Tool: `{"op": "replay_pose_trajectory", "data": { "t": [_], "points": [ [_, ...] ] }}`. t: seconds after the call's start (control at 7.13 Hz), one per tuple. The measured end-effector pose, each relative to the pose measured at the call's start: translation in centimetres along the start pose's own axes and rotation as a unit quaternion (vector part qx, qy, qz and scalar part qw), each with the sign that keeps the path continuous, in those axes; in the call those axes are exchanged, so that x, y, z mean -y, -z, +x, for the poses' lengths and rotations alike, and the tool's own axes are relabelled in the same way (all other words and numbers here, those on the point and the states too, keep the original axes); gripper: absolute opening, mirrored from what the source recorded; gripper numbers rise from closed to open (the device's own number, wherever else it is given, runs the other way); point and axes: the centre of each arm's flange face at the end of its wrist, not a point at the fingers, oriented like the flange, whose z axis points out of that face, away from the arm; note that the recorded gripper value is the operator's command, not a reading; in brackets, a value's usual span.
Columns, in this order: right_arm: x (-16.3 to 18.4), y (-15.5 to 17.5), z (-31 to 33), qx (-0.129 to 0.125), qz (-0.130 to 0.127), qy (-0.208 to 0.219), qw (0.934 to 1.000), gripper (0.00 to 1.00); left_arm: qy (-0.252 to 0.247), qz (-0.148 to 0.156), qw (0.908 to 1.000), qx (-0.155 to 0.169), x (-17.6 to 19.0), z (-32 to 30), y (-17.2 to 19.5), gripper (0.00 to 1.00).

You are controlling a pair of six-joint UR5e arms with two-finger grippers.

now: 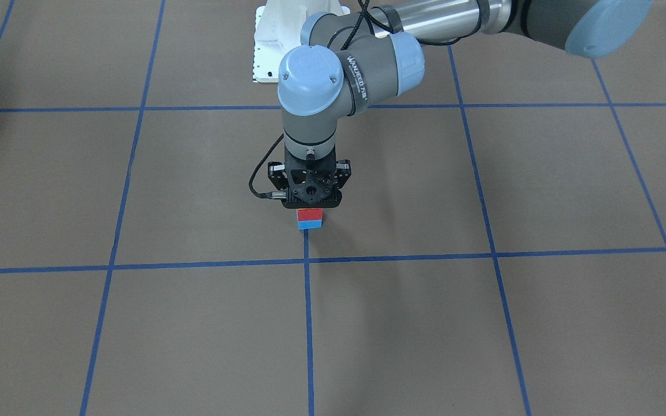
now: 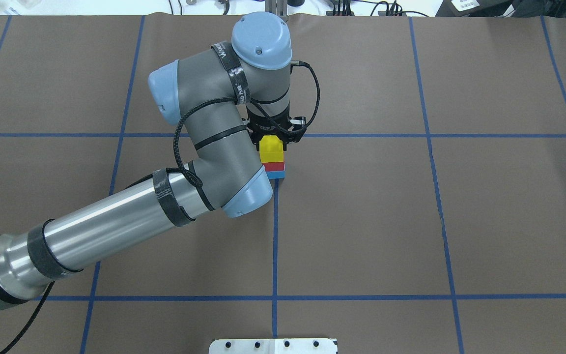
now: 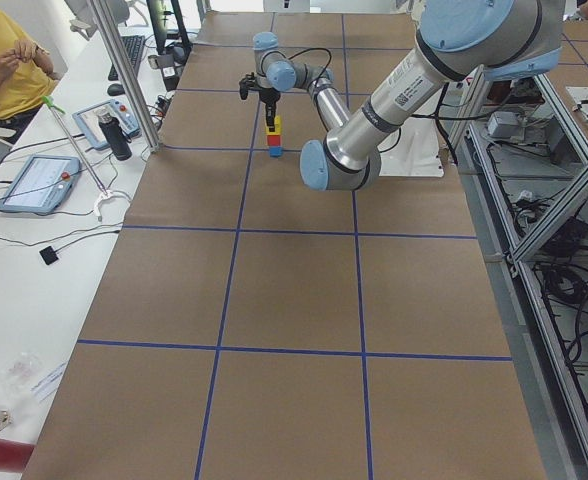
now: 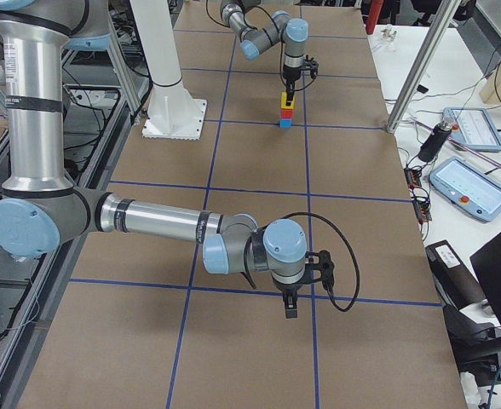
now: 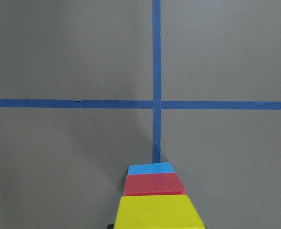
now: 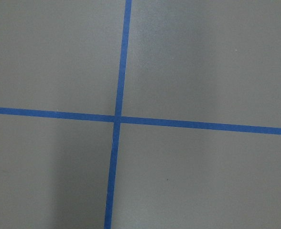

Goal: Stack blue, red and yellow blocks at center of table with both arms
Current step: 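Hold the yellow cube on the stack, then open the left gripper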

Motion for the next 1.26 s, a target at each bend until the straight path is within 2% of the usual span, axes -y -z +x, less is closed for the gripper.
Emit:
{"op": "replay_pose_trajectory", "data": {
  "t": [0.28,0.7,0.84,0.98,1.26],
  "points": [
    [0.0,0.0,0.0,0.0,0.0,0.0,1.0,1.0,0.001,0.003,1.0,0.001,0.1,0.1,0.1,0.7],
    [0.2,0.1,-0.1,0.001,0.001,0.001,1.0,1.0,0.001,0.006,1.0,0.002,0.0,0.2,0.1,0.77],
    [0.2,0.2,-0.2,0.001,0.002,0.001,1.0,1.0,0.001,0.006,1.0,0.003,0.0,0.2,0.0,0.85],
    [0.3,0.2,-0.2,0.001,0.003,0.002,1.0,1.0,0.0,0.006,1.0,0.003,0.0,0.2,0.0,1.0],
    [0.5,0.2,-0.3,0.001,0.003,0.003,1.0,1.0,-0.009,0.01,0.9999,-0.005,-0.3,0.4,1.1,1.0]
  ]
}}
